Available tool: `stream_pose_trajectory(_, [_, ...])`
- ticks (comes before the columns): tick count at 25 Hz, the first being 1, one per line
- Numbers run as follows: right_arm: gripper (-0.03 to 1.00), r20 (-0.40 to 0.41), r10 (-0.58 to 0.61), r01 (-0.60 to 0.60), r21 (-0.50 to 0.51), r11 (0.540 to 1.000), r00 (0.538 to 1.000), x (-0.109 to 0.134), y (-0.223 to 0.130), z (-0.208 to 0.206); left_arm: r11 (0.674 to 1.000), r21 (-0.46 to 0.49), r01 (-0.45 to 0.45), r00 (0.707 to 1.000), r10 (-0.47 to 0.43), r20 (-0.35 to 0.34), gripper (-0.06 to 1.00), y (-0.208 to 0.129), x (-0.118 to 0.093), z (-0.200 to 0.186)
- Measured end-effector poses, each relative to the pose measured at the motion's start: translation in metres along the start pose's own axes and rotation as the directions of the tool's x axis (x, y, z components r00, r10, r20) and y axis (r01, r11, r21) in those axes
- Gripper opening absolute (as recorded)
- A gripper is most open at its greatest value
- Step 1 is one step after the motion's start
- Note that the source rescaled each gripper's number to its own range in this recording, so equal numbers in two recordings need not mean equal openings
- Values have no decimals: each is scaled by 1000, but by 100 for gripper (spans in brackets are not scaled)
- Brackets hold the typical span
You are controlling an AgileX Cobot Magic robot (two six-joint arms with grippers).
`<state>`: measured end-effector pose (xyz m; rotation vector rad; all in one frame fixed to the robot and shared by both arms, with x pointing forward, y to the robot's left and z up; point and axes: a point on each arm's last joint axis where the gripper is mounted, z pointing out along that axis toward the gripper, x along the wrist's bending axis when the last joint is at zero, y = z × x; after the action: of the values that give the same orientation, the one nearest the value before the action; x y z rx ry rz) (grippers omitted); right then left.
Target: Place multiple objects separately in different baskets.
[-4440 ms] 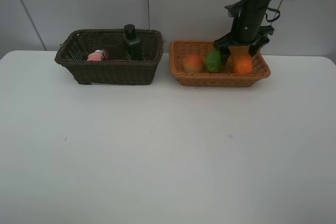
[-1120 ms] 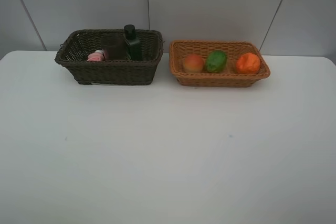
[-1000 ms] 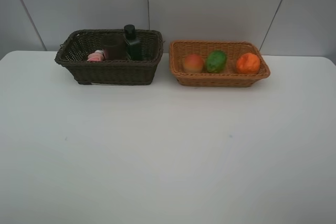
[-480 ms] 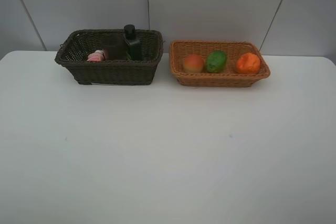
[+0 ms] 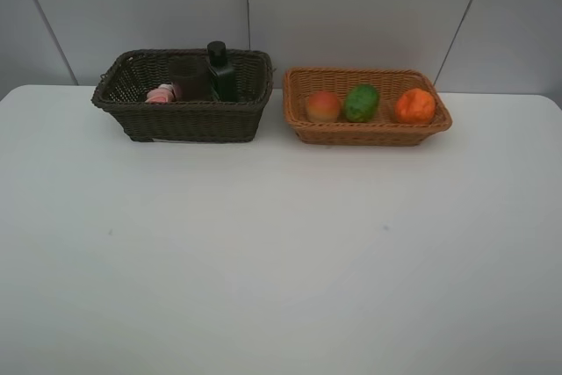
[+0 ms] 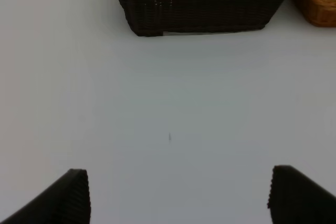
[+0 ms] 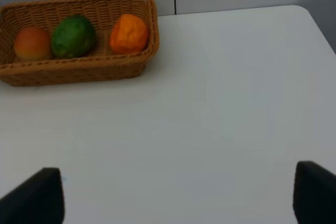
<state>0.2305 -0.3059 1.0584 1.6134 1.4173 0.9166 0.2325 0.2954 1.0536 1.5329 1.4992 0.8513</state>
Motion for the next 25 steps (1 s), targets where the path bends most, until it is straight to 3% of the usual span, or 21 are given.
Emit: stream_pose_trajectory(25, [90,0,-1,1,0,1000,1000,0,0,0,1000,0,0,1000,0,0,89,0,0,0])
